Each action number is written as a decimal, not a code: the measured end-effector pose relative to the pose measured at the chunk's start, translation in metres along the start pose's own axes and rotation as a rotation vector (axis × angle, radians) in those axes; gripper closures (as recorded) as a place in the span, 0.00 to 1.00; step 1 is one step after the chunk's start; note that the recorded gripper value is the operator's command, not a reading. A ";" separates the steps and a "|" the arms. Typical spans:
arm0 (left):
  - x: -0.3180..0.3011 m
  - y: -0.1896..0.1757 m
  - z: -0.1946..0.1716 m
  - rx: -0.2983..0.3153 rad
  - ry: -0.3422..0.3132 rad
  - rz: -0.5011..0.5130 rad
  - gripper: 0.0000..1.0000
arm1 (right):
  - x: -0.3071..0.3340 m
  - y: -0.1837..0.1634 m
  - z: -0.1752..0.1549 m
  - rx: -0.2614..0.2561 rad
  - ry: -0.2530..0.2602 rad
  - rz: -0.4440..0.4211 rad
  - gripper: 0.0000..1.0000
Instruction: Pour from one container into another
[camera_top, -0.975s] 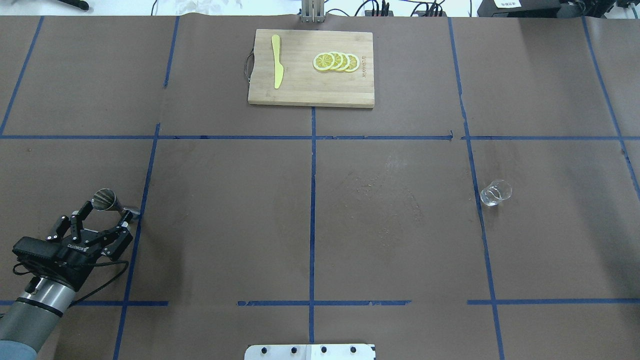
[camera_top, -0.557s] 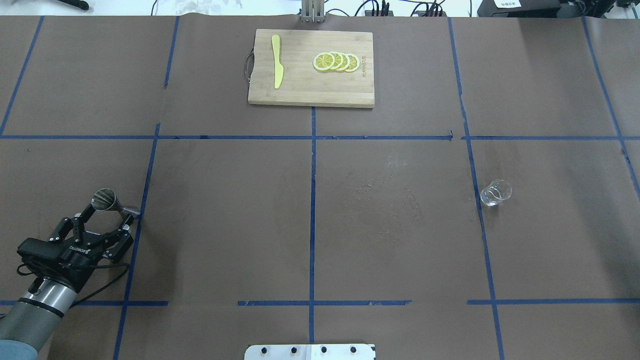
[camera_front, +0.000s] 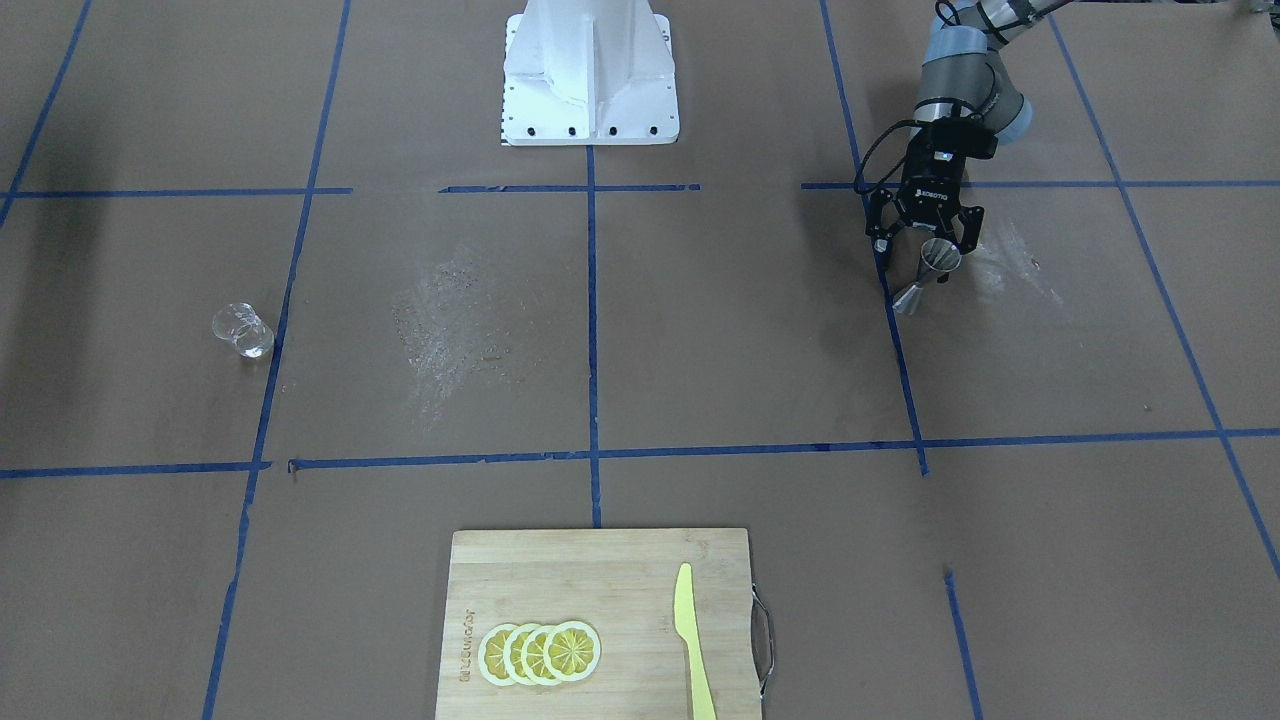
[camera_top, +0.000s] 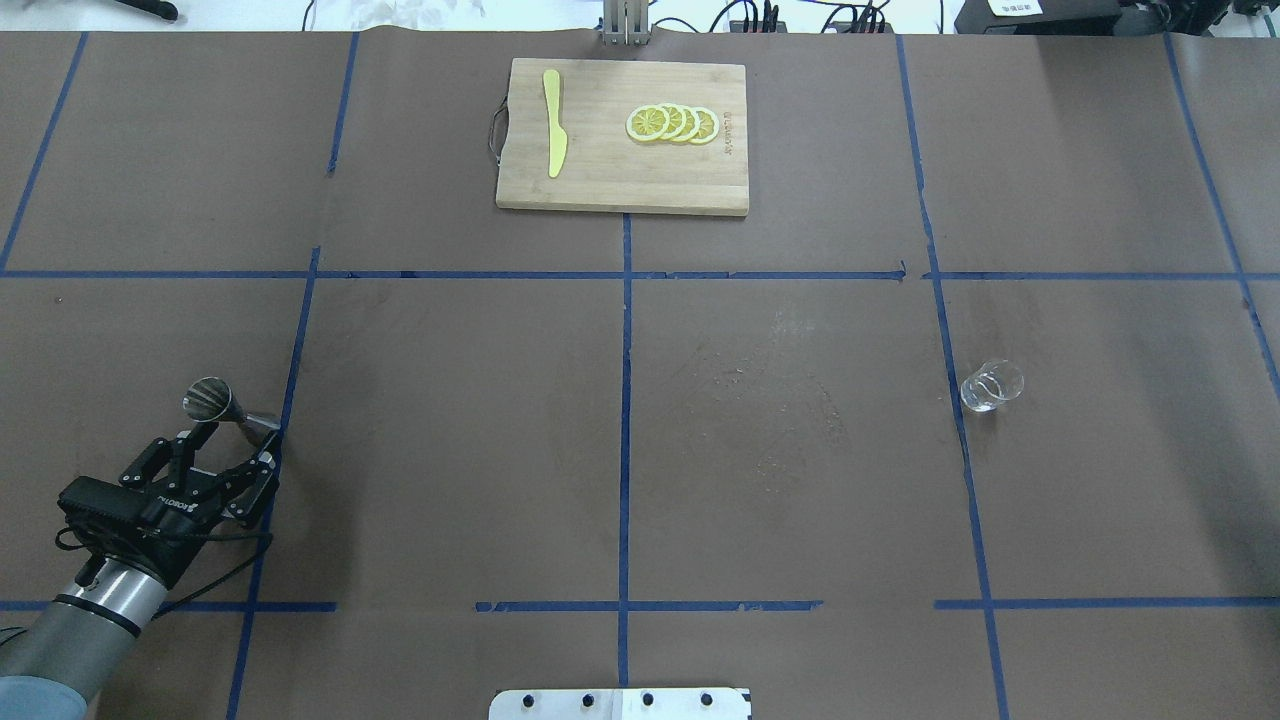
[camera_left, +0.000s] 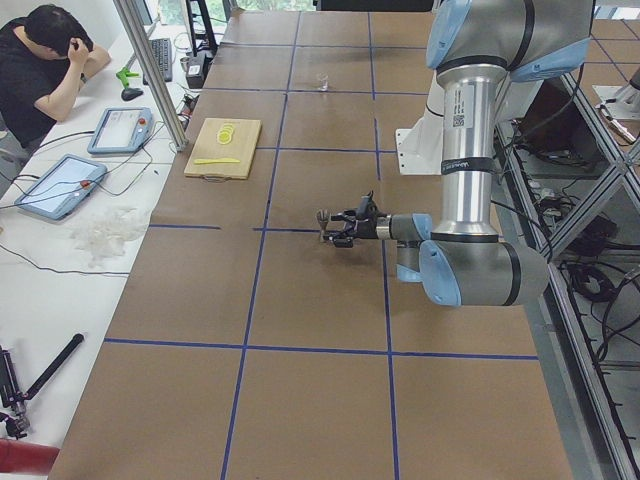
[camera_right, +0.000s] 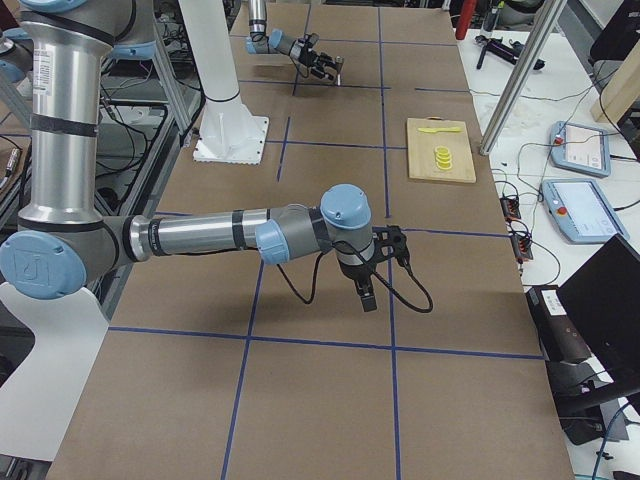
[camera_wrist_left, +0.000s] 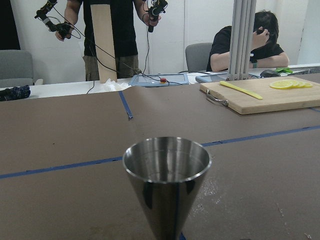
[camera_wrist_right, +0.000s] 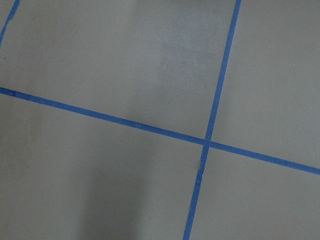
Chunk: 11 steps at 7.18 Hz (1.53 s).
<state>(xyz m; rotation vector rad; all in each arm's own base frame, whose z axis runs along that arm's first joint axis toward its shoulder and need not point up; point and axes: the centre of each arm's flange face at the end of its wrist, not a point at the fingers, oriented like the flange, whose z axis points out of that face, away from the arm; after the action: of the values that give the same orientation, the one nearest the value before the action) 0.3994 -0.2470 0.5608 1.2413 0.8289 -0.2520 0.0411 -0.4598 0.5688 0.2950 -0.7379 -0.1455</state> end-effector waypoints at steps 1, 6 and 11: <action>-0.001 -0.001 0.001 0.000 0.000 -0.003 0.35 | 0.000 -0.001 0.000 0.001 0.000 -0.001 0.00; -0.009 -0.009 0.007 0.011 -0.007 -0.018 0.31 | 0.000 -0.003 0.000 0.003 0.000 -0.002 0.00; -0.014 -0.010 0.012 0.008 -0.008 -0.018 1.00 | -0.001 -0.003 -0.001 0.004 0.000 -0.004 0.00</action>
<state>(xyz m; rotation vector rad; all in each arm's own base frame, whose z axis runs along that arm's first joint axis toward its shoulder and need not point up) 0.3888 -0.2643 0.5636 1.2402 0.8326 -0.2747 0.0410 -0.4625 0.5662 0.3008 -0.7373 -0.1476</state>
